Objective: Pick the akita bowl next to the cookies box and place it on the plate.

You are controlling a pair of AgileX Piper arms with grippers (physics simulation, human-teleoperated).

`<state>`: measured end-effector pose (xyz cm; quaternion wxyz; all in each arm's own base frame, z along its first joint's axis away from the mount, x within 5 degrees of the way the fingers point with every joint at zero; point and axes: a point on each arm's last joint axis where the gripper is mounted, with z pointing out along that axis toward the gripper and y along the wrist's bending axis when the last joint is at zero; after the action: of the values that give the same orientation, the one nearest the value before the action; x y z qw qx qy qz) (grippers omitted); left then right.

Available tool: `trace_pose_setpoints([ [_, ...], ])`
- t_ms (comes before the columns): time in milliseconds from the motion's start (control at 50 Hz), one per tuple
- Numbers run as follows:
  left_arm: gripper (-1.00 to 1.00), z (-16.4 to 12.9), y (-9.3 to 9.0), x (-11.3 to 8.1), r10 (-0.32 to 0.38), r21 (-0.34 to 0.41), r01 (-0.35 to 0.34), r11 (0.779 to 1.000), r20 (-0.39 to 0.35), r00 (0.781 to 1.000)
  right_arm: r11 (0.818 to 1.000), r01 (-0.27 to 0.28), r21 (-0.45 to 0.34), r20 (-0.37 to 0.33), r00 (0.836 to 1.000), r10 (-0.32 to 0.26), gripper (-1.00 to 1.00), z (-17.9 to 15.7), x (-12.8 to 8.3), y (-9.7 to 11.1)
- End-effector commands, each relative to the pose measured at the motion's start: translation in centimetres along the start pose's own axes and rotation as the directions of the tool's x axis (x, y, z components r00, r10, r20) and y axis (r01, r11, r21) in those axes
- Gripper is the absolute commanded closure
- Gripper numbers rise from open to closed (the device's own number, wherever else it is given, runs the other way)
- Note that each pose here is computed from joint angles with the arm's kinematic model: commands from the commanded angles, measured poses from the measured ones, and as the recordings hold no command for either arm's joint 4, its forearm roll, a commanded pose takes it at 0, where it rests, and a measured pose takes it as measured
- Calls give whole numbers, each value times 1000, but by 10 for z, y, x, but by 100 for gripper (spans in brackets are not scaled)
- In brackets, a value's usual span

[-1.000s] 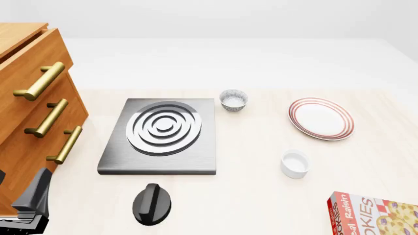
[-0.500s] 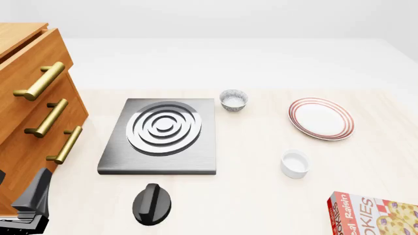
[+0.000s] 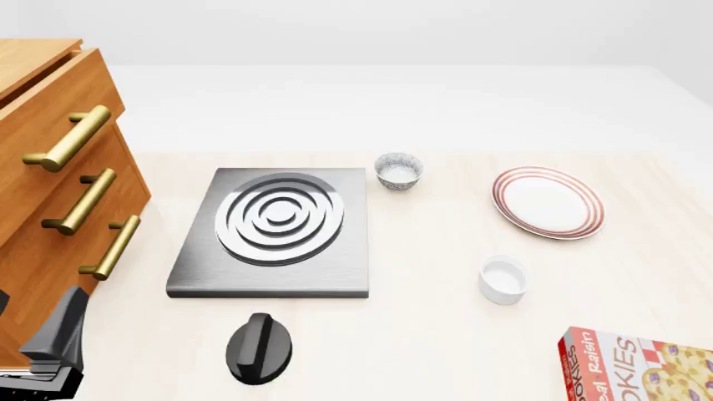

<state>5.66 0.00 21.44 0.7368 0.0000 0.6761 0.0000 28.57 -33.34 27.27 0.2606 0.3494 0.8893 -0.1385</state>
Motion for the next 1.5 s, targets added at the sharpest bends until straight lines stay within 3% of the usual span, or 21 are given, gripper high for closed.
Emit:
trace_pose_setpoints([
  [20,-100,0,0,0,0,0,0,1000,0,1000,1000,2,-10,23,1000,-2,100,-25,-12,8],
  [360,-100,0,0,0,0,0,0,1000,0,1000,999,-12,-41,35,999,14,100,-50,-33,29],
  [500,-100,0,0,0,0,0,0,1000,0,1000,999,-28,-41,45,999,30,100,-65,-41,28],
  [560,-100,0,0,0,0,0,0,1000,0,1000,997,-42,-65,38,998,45,100,-68,-44,44],
  [800,-100,0,0,0,0,0,0,1000,0,1000,993,-52,-107,32,998,55,100,-72,-53,75],
  [840,-100,0,0,0,0,0,0,1000,0,1000,989,-83,-125,15,996,86,100,-70,-53,90],
  [1080,-100,0,0,0,0,0,0,1000,0,1000,978,-150,-145,-20,989,148,100,-64,-59,112],
  [1180,-100,0,0,0,0,0,0,1000,0,1000,964,-206,-169,-43,979,201,100,-58,-54,136],
  [1220,-100,0,0,0,0,0,0,1000,0,1000,968,-194,-161,-41,981,190,100,-55,-56,130],
  [1260,-100,0,0,0,0,0,0,1000,0,1000,959,-225,-174,-62,974,218,100,-50,-49,147],
  [1500,-100,0,0,0,0,0,0,1000,0,1000,947,-246,-206,-69,969,237,100,-42,-44,175],
])
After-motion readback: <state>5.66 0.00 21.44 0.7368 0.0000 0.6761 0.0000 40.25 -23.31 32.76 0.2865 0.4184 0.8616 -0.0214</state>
